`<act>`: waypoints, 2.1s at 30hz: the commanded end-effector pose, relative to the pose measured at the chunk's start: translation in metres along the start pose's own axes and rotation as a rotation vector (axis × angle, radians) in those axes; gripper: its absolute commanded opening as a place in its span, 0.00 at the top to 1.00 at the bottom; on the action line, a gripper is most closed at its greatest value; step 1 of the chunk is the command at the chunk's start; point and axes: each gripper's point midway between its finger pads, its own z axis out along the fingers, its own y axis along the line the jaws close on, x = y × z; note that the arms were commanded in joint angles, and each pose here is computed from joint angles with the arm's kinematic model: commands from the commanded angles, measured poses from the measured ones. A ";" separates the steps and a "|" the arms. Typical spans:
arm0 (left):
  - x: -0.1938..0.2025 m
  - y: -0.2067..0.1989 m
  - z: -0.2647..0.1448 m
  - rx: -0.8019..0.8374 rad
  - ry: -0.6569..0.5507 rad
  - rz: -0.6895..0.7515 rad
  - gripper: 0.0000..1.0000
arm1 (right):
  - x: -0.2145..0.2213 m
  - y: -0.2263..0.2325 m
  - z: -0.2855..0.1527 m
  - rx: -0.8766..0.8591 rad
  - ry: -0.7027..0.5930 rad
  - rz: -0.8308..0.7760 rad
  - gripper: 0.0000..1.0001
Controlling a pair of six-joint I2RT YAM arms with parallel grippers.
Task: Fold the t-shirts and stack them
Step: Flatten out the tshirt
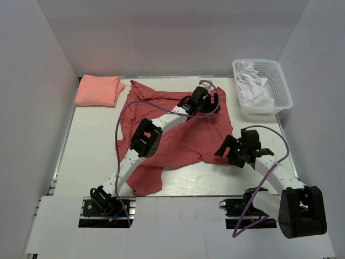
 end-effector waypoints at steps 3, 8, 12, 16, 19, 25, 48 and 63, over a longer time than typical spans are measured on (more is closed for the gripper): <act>0.014 0.008 -0.005 0.014 0.069 0.008 0.00 | 0.041 -0.034 -0.011 0.163 0.167 0.035 0.10; 0.002 -0.024 -0.018 0.169 0.079 0.054 0.00 | -0.006 -0.021 -0.027 0.183 0.026 -0.049 0.10; -0.041 -0.059 -0.042 0.251 0.007 0.127 0.00 | -0.056 0.014 -0.048 0.119 -0.117 -0.116 0.10; -0.123 -0.096 -0.086 0.285 -0.157 0.145 0.00 | -0.098 0.041 -0.068 0.080 -0.236 -0.151 0.10; -0.164 -0.109 -0.129 0.266 -0.230 0.179 0.00 | -0.107 0.051 -0.073 0.055 -0.256 -0.167 0.10; -0.155 -0.047 -0.208 -0.045 -0.161 0.178 0.00 | -0.103 0.061 -0.051 -0.009 -0.190 -0.179 0.10; -0.012 0.255 -0.370 -0.949 -0.078 -0.200 0.00 | -0.136 0.065 0.066 0.064 -0.031 -0.269 0.10; -0.020 0.319 -0.286 -0.751 -0.011 -0.299 0.00 | -0.133 0.043 0.095 0.156 0.035 -0.241 0.10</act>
